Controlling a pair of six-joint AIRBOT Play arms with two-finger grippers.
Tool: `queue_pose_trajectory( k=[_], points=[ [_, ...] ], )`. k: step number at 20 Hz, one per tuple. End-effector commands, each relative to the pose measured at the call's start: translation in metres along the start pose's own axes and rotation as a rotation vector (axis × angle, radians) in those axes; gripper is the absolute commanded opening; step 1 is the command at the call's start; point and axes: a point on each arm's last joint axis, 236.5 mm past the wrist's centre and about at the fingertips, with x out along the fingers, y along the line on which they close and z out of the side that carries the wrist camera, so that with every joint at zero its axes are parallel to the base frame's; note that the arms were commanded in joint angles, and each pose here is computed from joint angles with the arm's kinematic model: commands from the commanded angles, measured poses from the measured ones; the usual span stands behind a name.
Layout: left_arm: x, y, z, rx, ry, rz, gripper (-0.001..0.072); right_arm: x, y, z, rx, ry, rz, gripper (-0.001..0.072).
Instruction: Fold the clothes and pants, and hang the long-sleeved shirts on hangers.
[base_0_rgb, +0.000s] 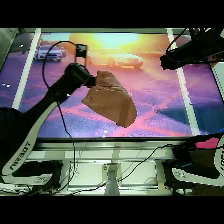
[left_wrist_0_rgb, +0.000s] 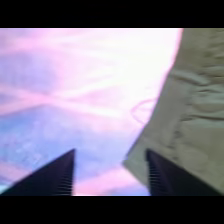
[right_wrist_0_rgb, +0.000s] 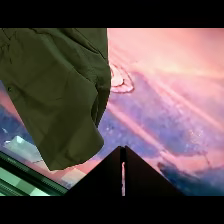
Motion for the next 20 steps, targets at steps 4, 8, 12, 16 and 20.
queue_pose_trajectory(
  k=[4, 8, 12, 16, 20],
  points=[
    [0.026, 0.084, -0.035, -0.104, 0.171, 0.138, 0.0026, 0.0, 0.0, 0.005, 0.0, -0.021, -0.002, 0.0009],
    [-0.034, 0.074, 0.006, 0.085, -0.036, 0.012, 0.0025, 0.0, -0.001, 0.005, 0.0, -0.023, -0.003, 0.0009],
    [-0.14, 0.026, 0.037, 0.243, -0.331, -0.351, 0.0024, 0.0, -0.001, 0.006, -0.001, -0.023, -0.003, 0.0009],
    [-0.178, -0.012, 0.013, 0.33, -0.368, -0.628, 0.0024, 0.0, -0.001, 0.006, -0.021, -0.026, -0.004, 0.0009],
    [-0.088, -0.009, -0.045, 0.097, -0.138, -0.696, 0.0024, 0.0, -0.001, 0.006, -0.022, -0.026, -0.004, 0.0009]
  ],
)
